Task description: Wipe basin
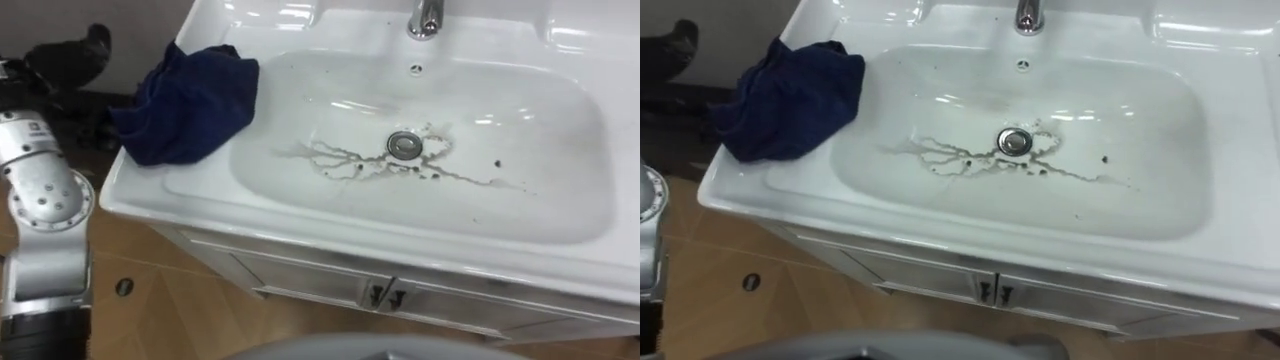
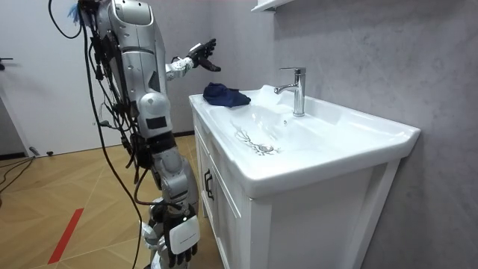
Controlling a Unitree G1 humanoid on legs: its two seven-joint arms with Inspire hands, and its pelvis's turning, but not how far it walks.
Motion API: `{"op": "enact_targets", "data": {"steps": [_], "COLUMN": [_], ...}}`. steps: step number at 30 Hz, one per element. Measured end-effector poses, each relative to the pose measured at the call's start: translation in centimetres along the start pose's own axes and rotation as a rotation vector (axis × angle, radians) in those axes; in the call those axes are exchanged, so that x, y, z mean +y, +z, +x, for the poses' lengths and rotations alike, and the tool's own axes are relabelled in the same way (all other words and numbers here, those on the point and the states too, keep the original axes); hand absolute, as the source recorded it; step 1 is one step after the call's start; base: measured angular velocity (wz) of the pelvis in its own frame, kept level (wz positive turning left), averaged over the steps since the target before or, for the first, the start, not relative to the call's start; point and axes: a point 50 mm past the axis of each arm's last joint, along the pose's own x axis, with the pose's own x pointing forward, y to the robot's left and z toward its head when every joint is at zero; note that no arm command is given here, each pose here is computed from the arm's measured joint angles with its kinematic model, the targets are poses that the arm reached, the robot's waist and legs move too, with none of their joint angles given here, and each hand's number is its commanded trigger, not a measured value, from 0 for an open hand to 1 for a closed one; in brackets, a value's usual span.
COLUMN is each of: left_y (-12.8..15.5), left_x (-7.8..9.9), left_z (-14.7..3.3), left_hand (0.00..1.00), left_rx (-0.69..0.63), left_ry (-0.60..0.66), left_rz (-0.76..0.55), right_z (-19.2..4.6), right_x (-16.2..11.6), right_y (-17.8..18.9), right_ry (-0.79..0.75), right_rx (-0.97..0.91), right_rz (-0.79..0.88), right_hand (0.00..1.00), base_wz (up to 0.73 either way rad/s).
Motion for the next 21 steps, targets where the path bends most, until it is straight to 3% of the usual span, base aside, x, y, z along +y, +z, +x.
{"op": "enact_targets", "data": {"steps": [7,14,21], "left_y": [-0.2,-2.5,-3.1], "left_x": [-1.6,-3.8,-5.4], "left_z": [-0.5,-1.7,-2.6], "left_hand": [0.00,0.00,0.00], "left_rx": [0.020,0.127,0.160], "left_ry": [-0.117,-0.268,-0.404], "left_rz": [-0.002,0.031,0.034], "right_z": [0.1,0.1,0.0], "right_x": [0.2,0.3,0.1], "right_y": [0.4,1.1,2.2], "right_ry": [0.004,0.002,-0.003], "right_rx": [0.037,0.031,-0.006], "right_rz": [-0.063,-0.102,-0.117], "right_hand": [0.00,0.00,0.00], "base_wz": [-0.09,-0.04,0.00]}}
